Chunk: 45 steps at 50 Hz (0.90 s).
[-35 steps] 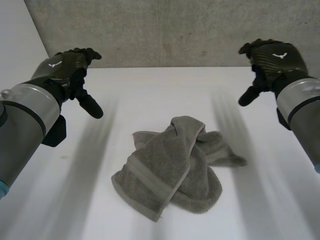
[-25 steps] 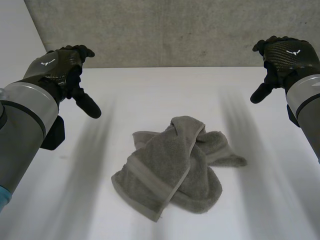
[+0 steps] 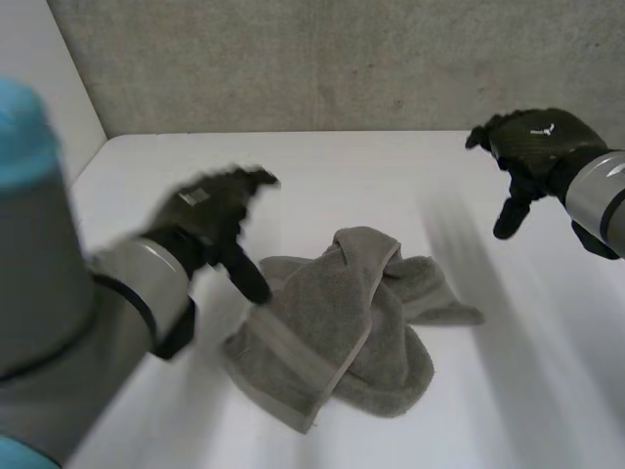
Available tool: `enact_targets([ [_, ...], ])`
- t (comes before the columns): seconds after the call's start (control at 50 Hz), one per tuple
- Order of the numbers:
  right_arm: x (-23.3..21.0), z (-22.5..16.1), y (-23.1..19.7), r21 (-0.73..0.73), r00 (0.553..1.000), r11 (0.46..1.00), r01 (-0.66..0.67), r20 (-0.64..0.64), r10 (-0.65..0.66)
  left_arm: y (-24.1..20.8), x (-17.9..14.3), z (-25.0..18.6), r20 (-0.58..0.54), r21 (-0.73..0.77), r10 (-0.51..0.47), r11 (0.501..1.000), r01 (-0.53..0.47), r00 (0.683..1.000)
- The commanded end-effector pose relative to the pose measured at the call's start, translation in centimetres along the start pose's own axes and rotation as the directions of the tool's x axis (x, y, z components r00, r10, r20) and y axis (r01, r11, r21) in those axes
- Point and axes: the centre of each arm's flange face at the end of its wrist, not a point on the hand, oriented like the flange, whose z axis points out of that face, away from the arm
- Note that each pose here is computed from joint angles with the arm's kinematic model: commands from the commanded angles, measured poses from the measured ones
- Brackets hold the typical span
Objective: Fold the laundry
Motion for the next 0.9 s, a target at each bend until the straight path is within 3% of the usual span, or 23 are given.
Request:
enact_targets([
  [0.02, 0.8, 0.2, 0.8, -0.081, 0.998, 0.995, 0.052, 0.029, -0.049, 7.2, 3.0, 0.8, -0.091, -0.219, -0.052, 0.975, 0.031, 0.994],
  [0.2, 0.8, 0.4, 1.4, -0.093, 0.998, 0.994, 0.050, 0.034, -0.047, 10.9, 4.3, 1.9, -0.099, -0.260, -0.075, 0.964, 0.047, 0.992],
  [0.4, 0.1, 1.2, 3.0, -0.128, 0.997, 0.990, 0.053, 0.057, -0.046, 13.6, 3.8, 4.8, -0.007, -0.207, -0.040, 0.978, 0.037, 0.999],
  [0.52, -0.3, 1.7, 3.9, -0.152, 0.997, 0.987, 0.050, 0.071, -0.040, 13.3, 2.1, 6.1, 0.046, -0.203, -0.047, 0.978, 0.056, 0.998],
  [0.66, -1.5, 2.5, 5.4, -0.173, 0.994, 0.984, 0.049, 0.101, -0.032, 13.3, 0.7, 7.4, 0.074, -0.190, 0.017, 0.982, -0.002, 0.997],
  [0.9, -4.4, 6.3, 7.7, -0.076, 0.984, 0.995, 0.057, 0.174, -0.043, 12.2, -0.2, 7.6, 0.092, -0.111, -0.003, 0.994, 0.014, 0.996],
])
